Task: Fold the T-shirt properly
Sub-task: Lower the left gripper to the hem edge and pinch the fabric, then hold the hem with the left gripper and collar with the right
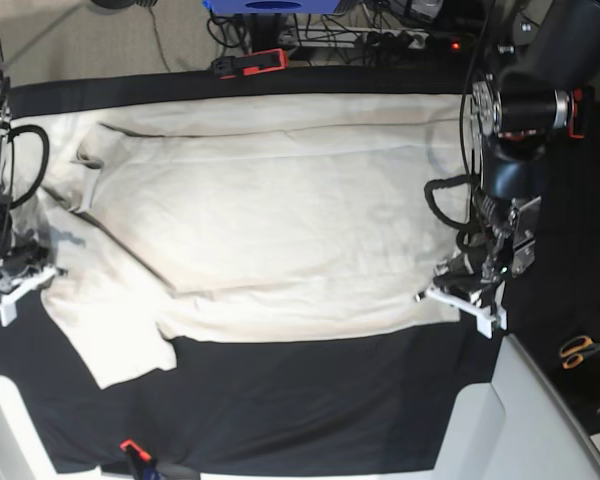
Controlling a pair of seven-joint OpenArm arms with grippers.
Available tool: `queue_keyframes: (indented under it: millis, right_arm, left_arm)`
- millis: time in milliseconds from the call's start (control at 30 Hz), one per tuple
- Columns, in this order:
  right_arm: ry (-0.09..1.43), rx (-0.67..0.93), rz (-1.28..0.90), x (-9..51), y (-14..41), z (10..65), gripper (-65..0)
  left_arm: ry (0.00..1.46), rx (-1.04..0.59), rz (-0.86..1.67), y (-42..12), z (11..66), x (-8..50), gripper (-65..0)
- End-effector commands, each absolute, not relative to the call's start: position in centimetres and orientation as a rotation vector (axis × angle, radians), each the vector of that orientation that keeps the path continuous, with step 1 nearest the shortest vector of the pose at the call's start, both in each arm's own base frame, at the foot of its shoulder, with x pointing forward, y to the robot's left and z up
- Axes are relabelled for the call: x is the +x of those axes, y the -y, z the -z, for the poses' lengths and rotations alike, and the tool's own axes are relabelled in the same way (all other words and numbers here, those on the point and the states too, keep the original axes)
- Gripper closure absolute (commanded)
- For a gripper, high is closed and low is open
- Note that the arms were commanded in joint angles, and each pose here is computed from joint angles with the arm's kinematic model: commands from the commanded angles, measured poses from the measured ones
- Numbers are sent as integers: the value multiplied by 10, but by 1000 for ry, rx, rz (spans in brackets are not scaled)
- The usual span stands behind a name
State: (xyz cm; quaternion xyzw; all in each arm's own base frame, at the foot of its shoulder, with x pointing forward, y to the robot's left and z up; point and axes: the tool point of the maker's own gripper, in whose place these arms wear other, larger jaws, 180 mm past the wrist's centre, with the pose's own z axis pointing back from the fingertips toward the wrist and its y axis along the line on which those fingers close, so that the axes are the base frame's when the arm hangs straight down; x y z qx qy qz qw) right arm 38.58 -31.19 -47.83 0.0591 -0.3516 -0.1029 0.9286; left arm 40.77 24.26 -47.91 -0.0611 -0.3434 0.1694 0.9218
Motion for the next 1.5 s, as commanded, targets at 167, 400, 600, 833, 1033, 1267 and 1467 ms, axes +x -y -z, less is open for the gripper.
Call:
queue_keyframes:
  millis: [167, 400, 600, 833, 1033, 1267, 1467]
  right_arm:
    - [859, 97, 211, 410, 331, 438, 0]
    - [814, 101, 181, 409, 324, 436, 0]
    - [800, 101, 181, 403, 324, 441, 0]
    - [780, 102, 182, 394, 322, 450, 0]
    - [773, 102, 178, 391, 322, 452, 0]
    - [771, 102, 177, 391, 322, 453, 0]
    - [770, 101, 174, 390, 322, 453, 0]
  left_arm:
    - [805, -109, -254, -249, 428, 414, 0]
    - [765, -86, -205, -248, 436, 377, 0]
    - [722, -68, -207, -255, 452, 357, 0]
    - [704, -53, -218, -264, 456, 356, 0]
    - [707, -54, -215, -264, 455, 356, -395]
    - [761, -29, -349, -304, 440, 355, -434]
    - [800, -40, -384, -309, 426, 372, -434]
